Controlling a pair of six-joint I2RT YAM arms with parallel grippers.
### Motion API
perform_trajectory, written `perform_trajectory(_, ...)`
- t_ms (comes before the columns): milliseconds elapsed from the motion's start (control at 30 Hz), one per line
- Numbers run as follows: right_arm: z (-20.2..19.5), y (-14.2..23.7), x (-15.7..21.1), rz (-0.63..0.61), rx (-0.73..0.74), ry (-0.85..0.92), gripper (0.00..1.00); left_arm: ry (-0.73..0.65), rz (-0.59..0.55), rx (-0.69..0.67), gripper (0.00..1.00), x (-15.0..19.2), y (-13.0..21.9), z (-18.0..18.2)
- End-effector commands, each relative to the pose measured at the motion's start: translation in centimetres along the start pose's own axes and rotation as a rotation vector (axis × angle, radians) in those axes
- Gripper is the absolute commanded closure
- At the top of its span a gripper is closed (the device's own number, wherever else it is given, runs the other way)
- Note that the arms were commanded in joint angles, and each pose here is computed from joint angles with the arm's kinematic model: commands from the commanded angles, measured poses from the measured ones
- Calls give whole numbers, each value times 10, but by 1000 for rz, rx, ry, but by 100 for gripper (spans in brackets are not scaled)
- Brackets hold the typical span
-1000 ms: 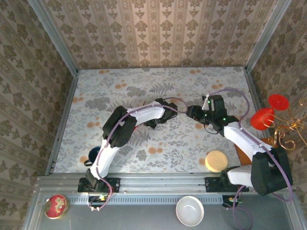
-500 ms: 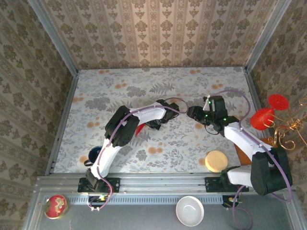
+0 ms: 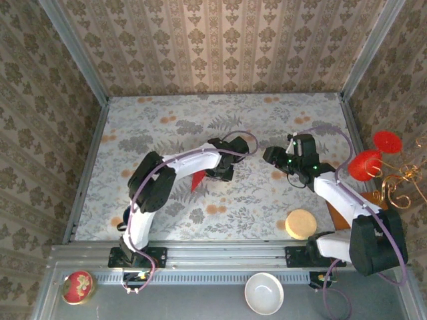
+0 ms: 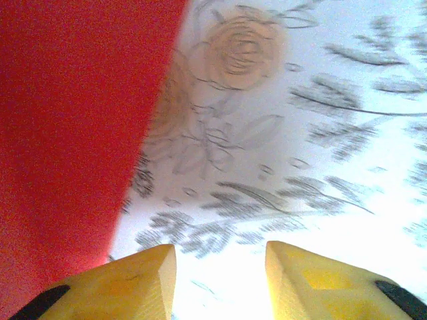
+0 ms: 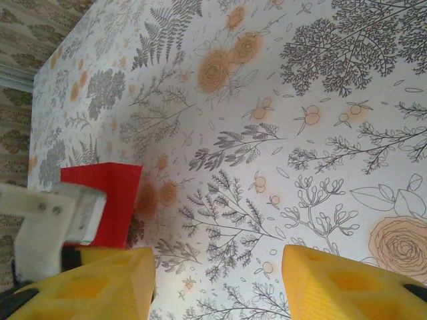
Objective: Fold a paper plane with a square sheet of paper (pick it up from the middle)
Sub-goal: Turn over the paper at the center of the table, then fold the wing for the fifth time at the center of the table.
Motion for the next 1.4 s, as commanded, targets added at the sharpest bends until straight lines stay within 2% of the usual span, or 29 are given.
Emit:
perform_trajectory(0,-5,2,-1,-22,29,-17,45,61,-70,161,57,0,27,-17)
perform_trajectory(167,-3,-2,-1,-4,17,-18,43,95,-159,333,52,7,56,-23)
perform_trajectory(333,-2,-6,1,21,-19,-25,38,164,-249,441,47,17,73,0)
perform_trajectory(467,-1,-13,5,66,-60,-41,38,281,-248,452,44,32,54,35)
perform_trajectory(667,-2,-24,12,105,-58,-53,38,381,-230,488,43,43,25,62)
perform_trajectory(1067,10,-49,39,176,-13,48,34,461,-217,496,44,32,-15,89)
perform_trajectory(1367,15,-77,69,314,54,-4,40,526,-181,531,45,44,-41,90)
Point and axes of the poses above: each hand's point on the last joint's axis, 136 mm out from that joint toward the fingers, its own y axis back along the fingers, its own z axis along the line the jaws close on, x = y × z, the point moved 9 cm from there along y, back along the fingers, and after that the axes turned 15 degrees about -y, right-handed, at the moved point
